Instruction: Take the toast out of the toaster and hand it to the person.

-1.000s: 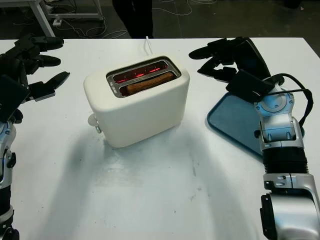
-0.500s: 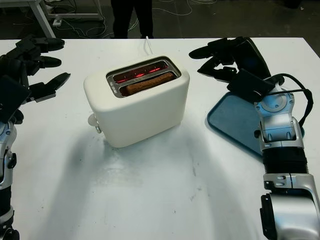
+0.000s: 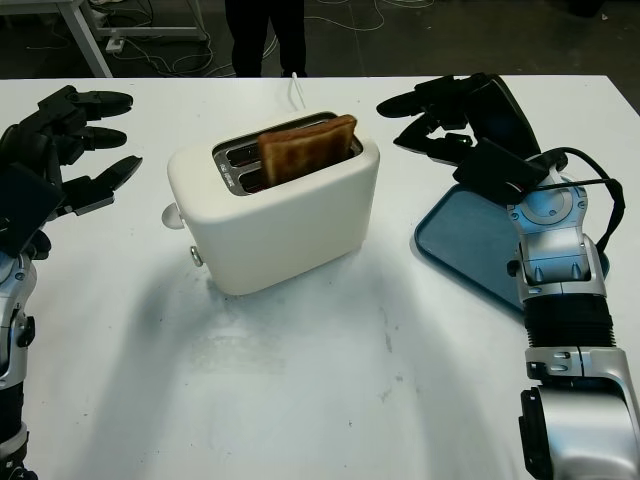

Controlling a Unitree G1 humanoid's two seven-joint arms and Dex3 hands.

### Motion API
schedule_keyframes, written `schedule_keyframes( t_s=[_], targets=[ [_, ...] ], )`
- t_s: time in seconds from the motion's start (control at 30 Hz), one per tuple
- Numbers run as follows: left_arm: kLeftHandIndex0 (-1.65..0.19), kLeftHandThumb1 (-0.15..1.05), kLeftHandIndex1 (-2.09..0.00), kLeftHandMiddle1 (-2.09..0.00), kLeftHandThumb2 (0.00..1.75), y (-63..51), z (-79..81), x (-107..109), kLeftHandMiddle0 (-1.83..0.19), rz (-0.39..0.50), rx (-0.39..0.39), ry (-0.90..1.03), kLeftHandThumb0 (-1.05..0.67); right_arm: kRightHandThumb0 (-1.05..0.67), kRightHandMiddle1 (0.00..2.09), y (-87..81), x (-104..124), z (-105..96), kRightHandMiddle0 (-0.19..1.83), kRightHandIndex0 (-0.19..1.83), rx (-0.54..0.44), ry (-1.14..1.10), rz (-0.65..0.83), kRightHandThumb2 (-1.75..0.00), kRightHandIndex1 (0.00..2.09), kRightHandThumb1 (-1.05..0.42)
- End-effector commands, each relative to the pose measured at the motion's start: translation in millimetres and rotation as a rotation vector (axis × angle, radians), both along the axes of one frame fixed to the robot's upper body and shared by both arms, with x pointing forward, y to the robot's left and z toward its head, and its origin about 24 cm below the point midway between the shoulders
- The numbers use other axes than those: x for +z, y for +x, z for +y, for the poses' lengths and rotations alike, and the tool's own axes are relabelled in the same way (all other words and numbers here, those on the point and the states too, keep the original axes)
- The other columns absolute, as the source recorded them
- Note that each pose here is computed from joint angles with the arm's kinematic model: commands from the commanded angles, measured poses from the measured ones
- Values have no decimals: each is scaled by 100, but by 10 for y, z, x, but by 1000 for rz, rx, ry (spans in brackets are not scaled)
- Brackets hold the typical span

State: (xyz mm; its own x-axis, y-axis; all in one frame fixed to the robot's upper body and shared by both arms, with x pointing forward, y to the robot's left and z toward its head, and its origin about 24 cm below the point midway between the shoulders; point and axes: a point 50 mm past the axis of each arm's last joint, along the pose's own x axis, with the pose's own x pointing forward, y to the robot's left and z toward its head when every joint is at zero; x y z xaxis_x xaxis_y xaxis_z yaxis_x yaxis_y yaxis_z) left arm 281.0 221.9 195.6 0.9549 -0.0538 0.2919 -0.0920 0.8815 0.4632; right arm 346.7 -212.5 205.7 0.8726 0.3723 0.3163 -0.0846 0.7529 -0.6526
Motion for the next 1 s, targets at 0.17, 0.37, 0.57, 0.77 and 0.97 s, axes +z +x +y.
schedule_keyframes(
  t_s=[0.17, 0.37, 0.57, 0.77, 0.97],
  targets=[
    [-32, 81, -59, -98, 32, -11, -19, 11, -18, 0, 1, -4, -26, -15, 0, 1, 142, 63, 83, 65, -18, -31, 16, 0, 52, -78],
    [-32, 82, -60, -98, 30, -11, -6, 11, -18, -9, -4, 3, -25, -14, 0, 5, 431, 258, 75, 65, -11, -148, -96, 0, 37, -63],
    [-32, 82, -60, -99, 30, -15, -6, 9, -17, -11, -5, -7, -23, -37, 3, 58, 660, 487, 82, 74, 49, -319, -213, -1, 30, -55],
    [-31, 83, -59, -99, 29, -15, -3, 1, -16, -8, -5, -13, -22, -61, 2, 168, 706, 638, 81, 75, 119, -437, -219, 0, 23, -49],
    [-32, 83, -60, -99, 28, -15, -4, 6, -17, -16, -6, 1, -22, -81, 2, 232, 685, 770, 82, 77, 169, -529, -208, -2, 23, -59]
  ],
)
